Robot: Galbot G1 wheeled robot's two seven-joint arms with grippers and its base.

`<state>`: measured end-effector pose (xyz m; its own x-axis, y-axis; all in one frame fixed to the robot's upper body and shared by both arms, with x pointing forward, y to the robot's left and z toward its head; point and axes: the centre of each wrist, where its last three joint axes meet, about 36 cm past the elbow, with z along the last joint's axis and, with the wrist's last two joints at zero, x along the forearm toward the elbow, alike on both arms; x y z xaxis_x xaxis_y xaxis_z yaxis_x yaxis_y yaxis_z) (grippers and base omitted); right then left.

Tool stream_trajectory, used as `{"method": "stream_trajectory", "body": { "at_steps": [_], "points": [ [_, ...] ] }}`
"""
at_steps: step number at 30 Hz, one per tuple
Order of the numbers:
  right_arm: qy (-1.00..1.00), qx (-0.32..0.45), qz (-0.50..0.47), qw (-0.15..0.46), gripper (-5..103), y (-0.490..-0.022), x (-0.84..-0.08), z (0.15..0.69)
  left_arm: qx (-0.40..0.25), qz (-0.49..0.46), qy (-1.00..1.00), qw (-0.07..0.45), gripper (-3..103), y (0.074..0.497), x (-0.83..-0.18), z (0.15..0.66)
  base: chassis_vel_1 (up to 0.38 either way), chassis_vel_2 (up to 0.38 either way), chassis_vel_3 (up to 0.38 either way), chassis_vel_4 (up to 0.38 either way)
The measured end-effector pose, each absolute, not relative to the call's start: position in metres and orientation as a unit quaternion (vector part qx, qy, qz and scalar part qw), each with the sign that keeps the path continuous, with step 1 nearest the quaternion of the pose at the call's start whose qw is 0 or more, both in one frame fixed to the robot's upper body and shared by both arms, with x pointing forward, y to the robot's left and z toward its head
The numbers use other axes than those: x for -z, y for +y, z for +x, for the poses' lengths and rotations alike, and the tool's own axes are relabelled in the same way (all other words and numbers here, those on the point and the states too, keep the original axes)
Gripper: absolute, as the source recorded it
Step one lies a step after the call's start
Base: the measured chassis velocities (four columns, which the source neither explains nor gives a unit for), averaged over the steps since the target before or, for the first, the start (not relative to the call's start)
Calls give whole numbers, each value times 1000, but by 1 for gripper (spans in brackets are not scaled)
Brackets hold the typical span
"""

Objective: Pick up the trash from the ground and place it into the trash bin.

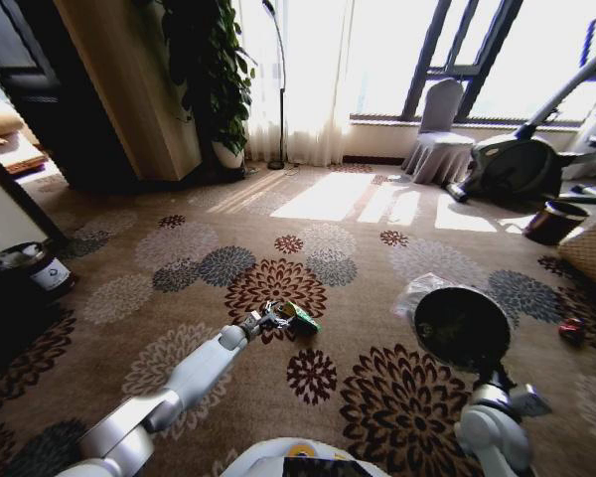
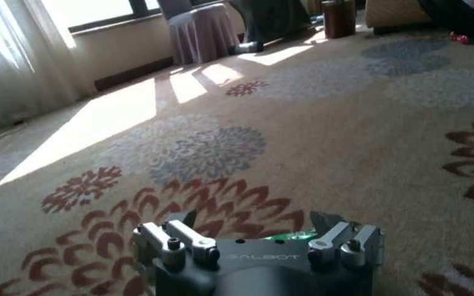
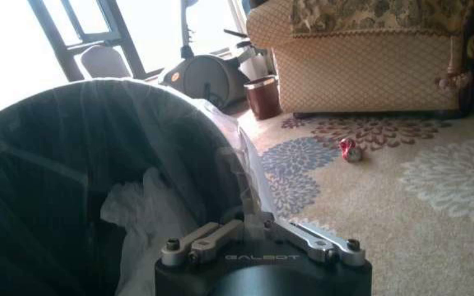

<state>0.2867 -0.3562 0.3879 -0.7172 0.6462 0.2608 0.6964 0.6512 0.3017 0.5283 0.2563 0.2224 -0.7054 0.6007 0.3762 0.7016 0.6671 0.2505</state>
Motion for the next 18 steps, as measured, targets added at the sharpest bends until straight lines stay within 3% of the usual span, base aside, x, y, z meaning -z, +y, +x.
{"method": "stream_trajectory", "body": {
  "at_steps": [10,18],
  "points": [
    [-906,193,-370,65,0,-356,-388,287,231,-375,-888,135,96,261,-213,530,0,0,0,0],
    [-906,193,-370,65,0,-356,-388,287,277,-403,-863,129,96,274,-209,530,-119,-116,105,104]
  ]
}}
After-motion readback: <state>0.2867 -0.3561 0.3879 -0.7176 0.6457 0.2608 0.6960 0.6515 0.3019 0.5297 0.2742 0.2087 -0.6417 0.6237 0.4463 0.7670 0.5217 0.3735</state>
